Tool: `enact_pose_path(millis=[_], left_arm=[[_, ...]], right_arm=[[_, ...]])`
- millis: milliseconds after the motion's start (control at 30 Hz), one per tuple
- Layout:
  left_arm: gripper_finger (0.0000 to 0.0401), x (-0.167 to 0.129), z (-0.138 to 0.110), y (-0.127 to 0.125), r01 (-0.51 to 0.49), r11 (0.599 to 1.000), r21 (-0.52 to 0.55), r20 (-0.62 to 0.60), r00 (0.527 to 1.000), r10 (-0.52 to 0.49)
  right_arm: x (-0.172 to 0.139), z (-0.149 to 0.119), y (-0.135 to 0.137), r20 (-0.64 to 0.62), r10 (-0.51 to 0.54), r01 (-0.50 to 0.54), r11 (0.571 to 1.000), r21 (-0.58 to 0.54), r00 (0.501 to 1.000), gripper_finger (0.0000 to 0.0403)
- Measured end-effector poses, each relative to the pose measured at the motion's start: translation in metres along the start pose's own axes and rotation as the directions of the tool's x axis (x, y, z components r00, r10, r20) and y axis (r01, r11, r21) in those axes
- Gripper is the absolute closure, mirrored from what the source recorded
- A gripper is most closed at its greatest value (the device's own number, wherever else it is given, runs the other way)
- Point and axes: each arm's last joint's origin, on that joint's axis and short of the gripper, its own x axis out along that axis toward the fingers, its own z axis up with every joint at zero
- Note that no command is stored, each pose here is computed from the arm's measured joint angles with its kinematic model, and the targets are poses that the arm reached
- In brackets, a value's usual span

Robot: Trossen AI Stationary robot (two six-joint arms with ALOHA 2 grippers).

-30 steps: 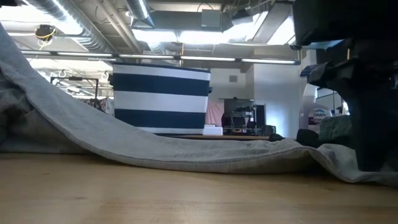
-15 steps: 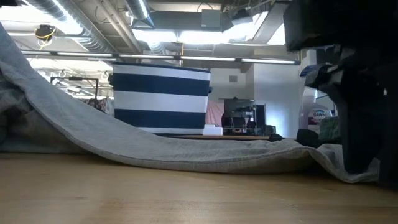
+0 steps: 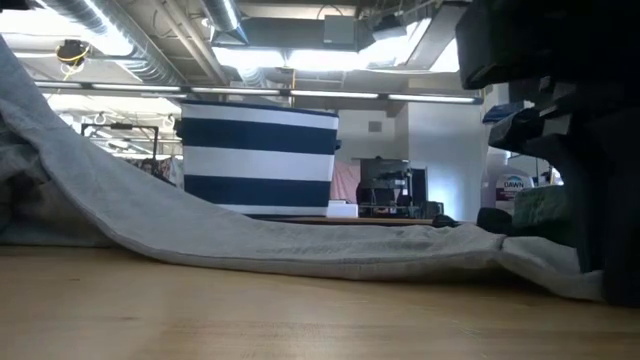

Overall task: Fold Laundry from Bin
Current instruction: Fold the gray shirt

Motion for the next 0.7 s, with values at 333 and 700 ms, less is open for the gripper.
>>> enact_pose_path(millis=[333,700], left_arm=[[0.0401,0.0,0.0,-0.001,0.007,1.0,-0.002,0.001,1.0,-0.007],[0.0401,0.0,0.0,-0.002,0.021,1.0,0.002,0.004,1.0,-0.021]], right_arm=[[-0.011,0.008,0.003,0.011,-0.032,0.032,0.998,-0.051,0.999,0.0399],[-0.045,0.023,0.004,0.068,-0.175,0.18,0.981,-0.069,0.982,0.0401]])
